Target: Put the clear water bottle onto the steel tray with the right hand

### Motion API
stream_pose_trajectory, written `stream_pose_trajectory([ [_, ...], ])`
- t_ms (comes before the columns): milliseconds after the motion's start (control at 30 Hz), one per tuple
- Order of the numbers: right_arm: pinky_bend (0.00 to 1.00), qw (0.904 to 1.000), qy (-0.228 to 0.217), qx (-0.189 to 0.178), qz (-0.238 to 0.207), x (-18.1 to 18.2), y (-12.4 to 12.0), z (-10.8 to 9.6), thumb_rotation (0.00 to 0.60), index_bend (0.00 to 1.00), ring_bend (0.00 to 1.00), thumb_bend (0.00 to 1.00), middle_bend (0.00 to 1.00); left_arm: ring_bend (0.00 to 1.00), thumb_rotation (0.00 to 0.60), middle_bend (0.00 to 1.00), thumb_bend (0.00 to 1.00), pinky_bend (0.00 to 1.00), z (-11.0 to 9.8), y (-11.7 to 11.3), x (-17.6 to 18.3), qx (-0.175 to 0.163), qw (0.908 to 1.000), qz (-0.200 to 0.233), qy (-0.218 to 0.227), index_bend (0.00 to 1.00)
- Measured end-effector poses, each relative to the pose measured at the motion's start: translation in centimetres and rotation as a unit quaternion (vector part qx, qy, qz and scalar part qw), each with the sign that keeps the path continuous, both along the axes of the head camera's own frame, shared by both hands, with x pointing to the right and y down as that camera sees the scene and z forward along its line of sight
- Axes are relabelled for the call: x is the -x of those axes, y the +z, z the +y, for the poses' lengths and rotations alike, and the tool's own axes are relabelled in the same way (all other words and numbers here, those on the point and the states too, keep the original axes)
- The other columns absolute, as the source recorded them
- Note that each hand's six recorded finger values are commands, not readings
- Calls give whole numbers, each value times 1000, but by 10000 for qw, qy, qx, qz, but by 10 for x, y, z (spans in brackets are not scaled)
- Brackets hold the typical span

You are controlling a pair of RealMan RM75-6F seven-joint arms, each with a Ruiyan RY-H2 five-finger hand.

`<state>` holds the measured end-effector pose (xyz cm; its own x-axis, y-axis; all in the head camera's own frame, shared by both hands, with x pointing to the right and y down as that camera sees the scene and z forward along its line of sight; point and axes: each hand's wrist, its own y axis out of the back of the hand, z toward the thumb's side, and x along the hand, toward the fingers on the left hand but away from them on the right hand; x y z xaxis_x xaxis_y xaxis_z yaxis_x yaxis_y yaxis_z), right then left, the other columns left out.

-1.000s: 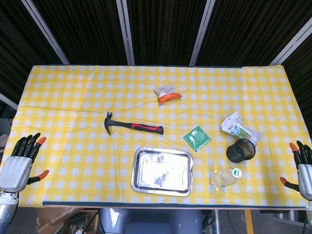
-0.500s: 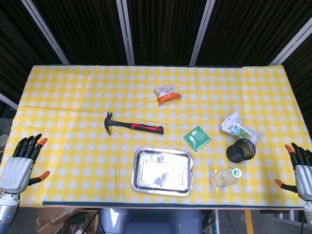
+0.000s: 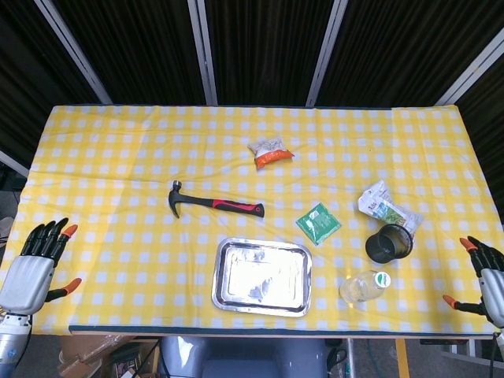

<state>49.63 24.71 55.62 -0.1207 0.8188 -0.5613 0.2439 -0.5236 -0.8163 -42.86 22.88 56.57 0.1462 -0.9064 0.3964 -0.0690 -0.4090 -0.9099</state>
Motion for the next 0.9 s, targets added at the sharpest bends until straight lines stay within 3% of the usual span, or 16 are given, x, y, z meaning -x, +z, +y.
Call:
stream_pose_trajectory([
  [167, 0, 9988, 145, 425, -174, -1, -6, 8, 600, 60, 0, 170, 94, 0, 600, 0, 189, 0, 0, -1, 0, -12, 10000, 7, -16, 76],
  [300, 0, 9956, 254, 685, -585, 5, -5, 11, 600, 60, 0, 170, 94, 0, 600, 0, 189, 0, 0, -3, 1, -44, 10000, 32, -23, 76],
  [433, 0, 9882, 305, 1042, -1076, 13, 1, 16, 600, 60, 0, 170, 94, 0, 600, 0, 189, 0, -1, -3, 1, -43, 10000, 31, -32, 76],
  [633, 0, 9804, 210, 1486, -1277, 20, 16, 20, 600, 106, 1, 170, 127, 0, 600, 0, 189, 0, -1, -1, 1, -18, 10000, 9, -17, 76],
  [900, 0, 9644, 229, 1728, -1987, 44, 33, 23, 600, 158, 14, 170, 152, 0, 600, 0, 189, 0, -1, 2, 0, 12, 10000, -26, -8, 76],
])
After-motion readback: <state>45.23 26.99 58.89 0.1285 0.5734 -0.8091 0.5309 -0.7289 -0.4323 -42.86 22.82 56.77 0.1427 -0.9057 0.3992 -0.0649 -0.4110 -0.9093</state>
